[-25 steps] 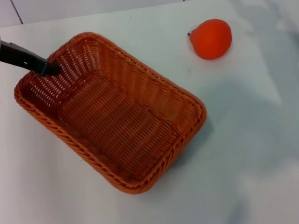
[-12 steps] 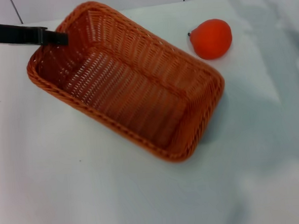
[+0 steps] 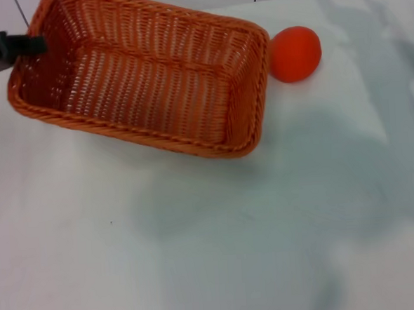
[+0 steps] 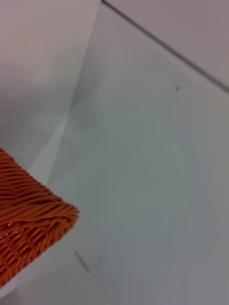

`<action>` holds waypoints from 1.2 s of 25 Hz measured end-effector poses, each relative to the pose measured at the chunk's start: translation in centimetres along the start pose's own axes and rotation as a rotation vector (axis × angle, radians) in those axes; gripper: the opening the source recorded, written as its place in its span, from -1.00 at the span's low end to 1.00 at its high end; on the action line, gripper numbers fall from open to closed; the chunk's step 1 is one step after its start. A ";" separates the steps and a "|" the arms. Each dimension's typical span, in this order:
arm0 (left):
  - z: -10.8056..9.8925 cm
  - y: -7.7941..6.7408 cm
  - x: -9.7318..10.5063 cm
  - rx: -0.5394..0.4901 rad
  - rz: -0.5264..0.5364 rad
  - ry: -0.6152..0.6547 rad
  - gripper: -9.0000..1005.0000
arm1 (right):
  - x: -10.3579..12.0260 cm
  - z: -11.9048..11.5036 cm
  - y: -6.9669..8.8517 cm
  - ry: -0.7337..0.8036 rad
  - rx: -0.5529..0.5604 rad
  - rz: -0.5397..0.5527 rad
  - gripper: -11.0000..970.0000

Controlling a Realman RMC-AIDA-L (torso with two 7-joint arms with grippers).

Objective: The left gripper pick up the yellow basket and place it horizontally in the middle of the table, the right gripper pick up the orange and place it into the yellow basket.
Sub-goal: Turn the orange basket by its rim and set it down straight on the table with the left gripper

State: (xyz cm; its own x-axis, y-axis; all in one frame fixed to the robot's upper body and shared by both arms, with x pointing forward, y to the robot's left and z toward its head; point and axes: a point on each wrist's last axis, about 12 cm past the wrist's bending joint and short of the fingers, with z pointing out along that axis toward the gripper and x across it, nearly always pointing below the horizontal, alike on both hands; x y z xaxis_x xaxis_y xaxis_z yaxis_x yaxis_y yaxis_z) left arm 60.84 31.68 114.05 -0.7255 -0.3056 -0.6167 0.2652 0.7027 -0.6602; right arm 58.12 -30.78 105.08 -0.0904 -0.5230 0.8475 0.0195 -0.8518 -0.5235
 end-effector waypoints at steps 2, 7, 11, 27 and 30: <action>-0.3 0.5 1.1 0.002 -0.042 -0.032 -0.55 | 0.0 0.1 -0.1 0.000 0.002 0.005 0.95; -0.7 1.1 2.9 0.005 -0.093 -0.060 -0.52 | 0.1 0.4 -0.4 0.002 0.012 0.013 0.95; -2.0 1.9 4.7 -0.002 -0.141 -0.110 -0.50 | 0.1 0.7 -0.6 0.001 0.016 0.013 0.95; -1.0 3.0 9.0 0.067 -0.292 -0.149 -0.42 | 0.1 1.2 -0.6 -0.017 0.003 0.006 0.95; -1.1 2.9 8.7 0.089 -0.303 -0.146 -0.40 | 0.2 1.3 -0.5 -0.020 -0.001 0.002 0.95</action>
State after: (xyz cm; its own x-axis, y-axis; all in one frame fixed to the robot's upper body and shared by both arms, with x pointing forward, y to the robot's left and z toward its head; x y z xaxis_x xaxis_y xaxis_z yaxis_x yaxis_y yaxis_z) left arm 54.59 31.76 107.26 -0.6826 -0.5854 -0.4374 0.1107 0.5088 -0.8538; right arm 59.37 -30.50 105.63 -0.0708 -0.5256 0.8478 0.0191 -0.8505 -0.5256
